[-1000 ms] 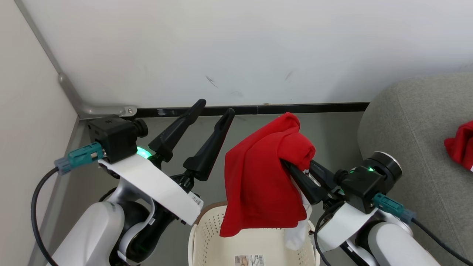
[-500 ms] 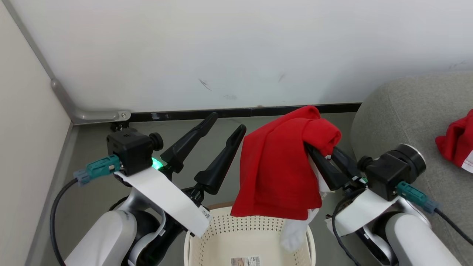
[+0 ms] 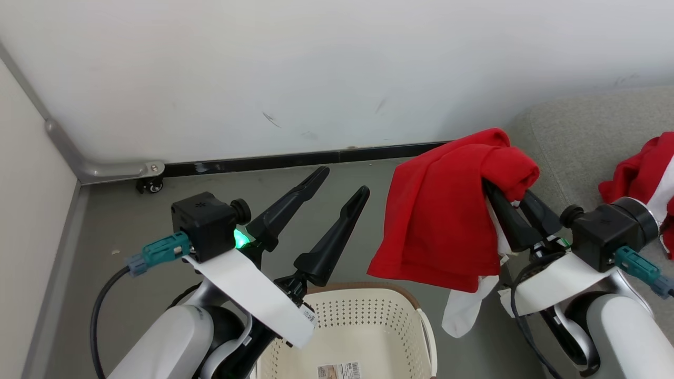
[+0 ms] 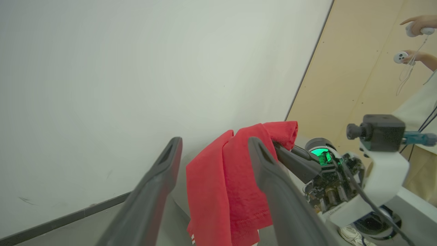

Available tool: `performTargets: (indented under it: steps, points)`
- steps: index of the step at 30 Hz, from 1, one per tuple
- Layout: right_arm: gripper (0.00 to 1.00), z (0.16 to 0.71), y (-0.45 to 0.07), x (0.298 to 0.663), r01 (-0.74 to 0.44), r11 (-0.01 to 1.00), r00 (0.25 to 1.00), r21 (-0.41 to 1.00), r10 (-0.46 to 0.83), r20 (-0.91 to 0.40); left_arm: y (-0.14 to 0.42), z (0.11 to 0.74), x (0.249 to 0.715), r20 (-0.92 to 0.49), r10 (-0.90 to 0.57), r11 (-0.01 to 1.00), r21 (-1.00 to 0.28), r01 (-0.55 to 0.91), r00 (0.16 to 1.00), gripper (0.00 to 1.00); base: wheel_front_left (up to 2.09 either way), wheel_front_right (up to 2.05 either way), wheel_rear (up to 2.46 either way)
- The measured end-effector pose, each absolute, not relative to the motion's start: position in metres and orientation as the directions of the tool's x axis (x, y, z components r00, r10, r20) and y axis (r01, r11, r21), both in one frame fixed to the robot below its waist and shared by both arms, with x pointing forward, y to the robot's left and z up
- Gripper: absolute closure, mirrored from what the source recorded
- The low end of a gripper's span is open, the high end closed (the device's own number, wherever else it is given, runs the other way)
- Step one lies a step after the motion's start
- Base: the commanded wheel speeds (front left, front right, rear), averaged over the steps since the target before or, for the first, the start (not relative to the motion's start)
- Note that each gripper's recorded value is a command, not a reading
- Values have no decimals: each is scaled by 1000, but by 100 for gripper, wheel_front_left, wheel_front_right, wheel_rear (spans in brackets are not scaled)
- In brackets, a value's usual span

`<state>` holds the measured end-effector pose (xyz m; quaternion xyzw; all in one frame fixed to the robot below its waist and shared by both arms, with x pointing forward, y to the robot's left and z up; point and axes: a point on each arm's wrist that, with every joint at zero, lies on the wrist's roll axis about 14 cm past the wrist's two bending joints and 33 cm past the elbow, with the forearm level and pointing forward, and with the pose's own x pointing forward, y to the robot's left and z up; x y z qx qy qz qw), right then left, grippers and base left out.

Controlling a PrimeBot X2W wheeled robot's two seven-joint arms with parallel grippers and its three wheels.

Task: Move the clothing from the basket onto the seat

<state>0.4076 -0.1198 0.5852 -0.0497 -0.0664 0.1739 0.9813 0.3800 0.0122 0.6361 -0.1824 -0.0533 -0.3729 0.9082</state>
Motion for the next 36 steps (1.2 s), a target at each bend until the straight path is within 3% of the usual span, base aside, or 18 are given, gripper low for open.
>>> performTargets:
  steps: [36]
  points:
    - [100,614,-232,379,2,988,980,-157,29,196,-65,616,351,285,-815,471,-181,863,504,0,0,0,0]
